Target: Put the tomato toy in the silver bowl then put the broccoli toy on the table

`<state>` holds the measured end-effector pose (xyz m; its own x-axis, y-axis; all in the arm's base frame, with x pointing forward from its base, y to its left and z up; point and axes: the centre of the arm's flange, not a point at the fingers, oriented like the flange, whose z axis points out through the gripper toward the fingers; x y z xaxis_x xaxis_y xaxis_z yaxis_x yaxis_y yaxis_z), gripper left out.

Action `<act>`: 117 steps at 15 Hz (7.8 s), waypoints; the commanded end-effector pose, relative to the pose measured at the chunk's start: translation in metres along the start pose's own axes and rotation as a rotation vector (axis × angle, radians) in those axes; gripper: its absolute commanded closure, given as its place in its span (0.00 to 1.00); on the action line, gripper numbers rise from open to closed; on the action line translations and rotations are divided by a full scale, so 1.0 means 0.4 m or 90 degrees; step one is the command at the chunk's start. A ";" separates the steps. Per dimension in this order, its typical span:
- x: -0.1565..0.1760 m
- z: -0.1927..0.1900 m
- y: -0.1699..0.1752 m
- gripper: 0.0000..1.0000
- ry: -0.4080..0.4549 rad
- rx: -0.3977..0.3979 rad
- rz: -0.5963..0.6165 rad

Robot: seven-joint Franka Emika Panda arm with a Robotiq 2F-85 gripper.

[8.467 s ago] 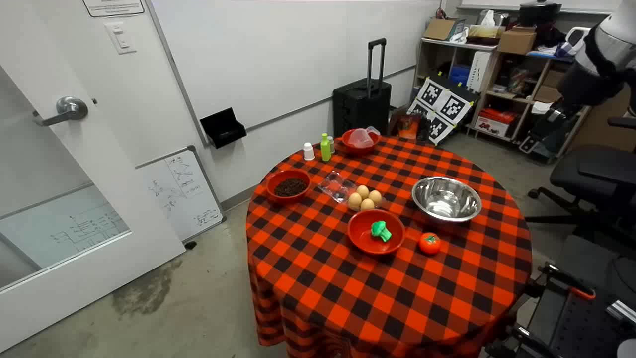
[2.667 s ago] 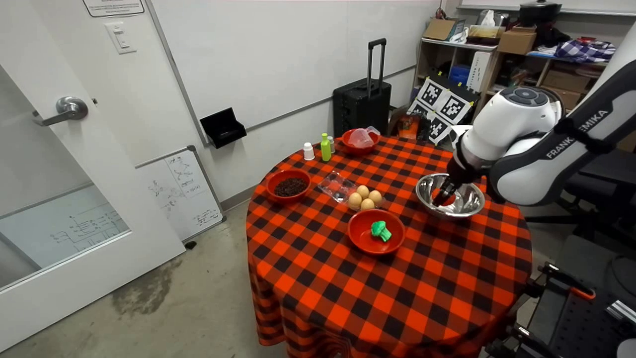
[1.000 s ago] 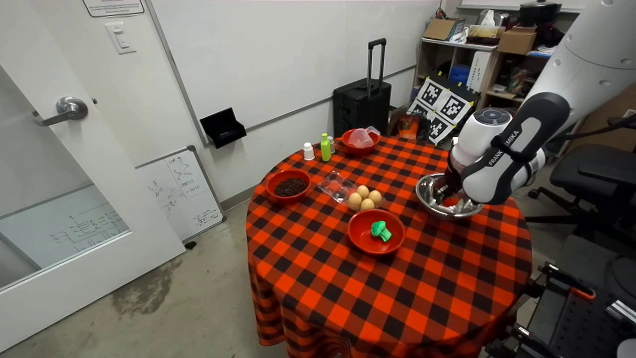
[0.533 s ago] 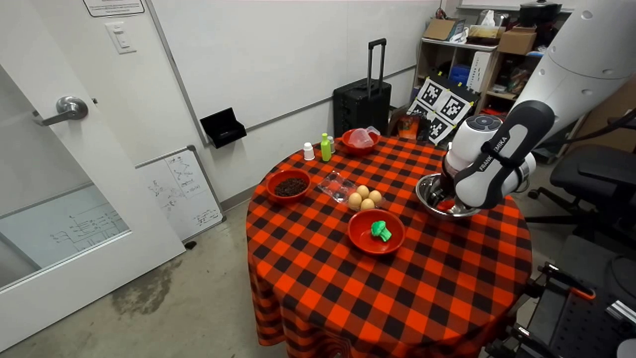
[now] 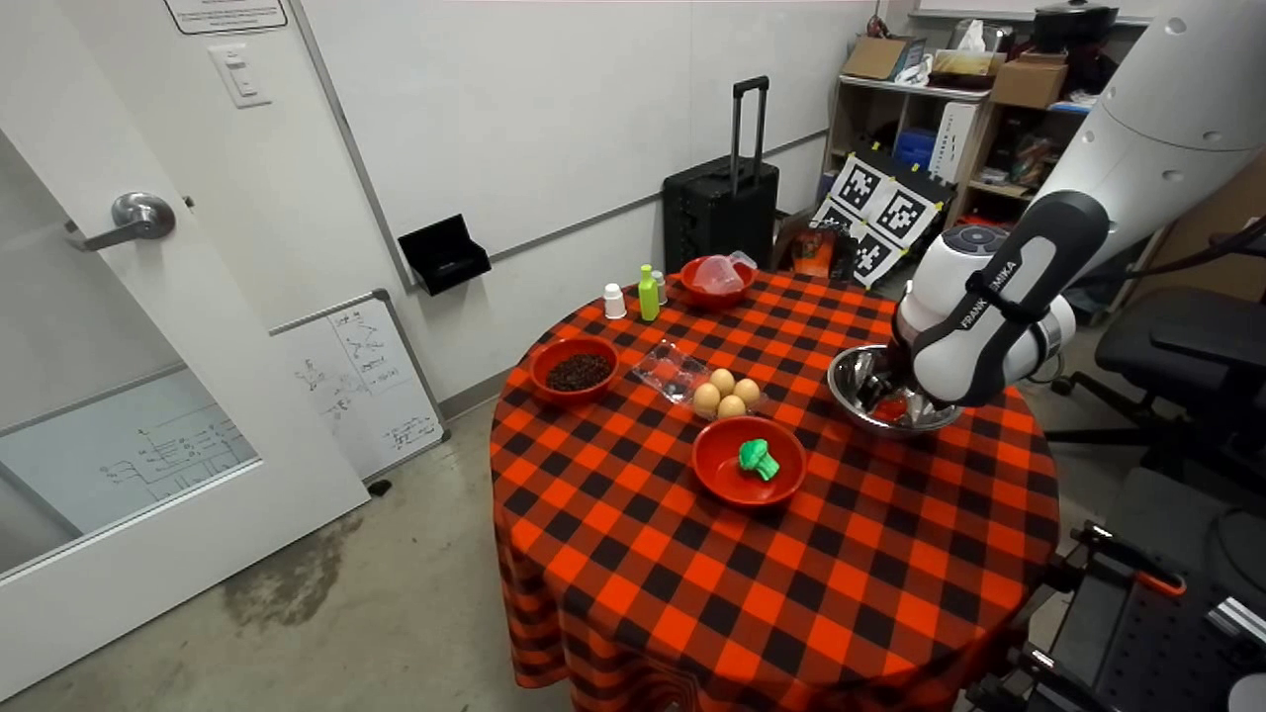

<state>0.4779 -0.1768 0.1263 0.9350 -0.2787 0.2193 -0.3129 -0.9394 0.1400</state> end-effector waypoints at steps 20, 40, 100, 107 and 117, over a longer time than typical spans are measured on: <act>-0.049 -0.387 -0.152 0.00 0.197 0.001 -0.142; -0.147 -0.389 -0.547 0.00 0.100 0.111 -0.369; 0.020 -0.182 -0.628 0.00 0.083 0.044 -0.297; -0.004 -0.182 -0.651 0.00 0.074 0.049 -0.284; -0.031 -0.148 -0.648 0.10 0.049 0.048 -0.260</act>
<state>0.5386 0.0814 0.1477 0.9569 0.1622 0.2409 0.1241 -0.9783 0.1658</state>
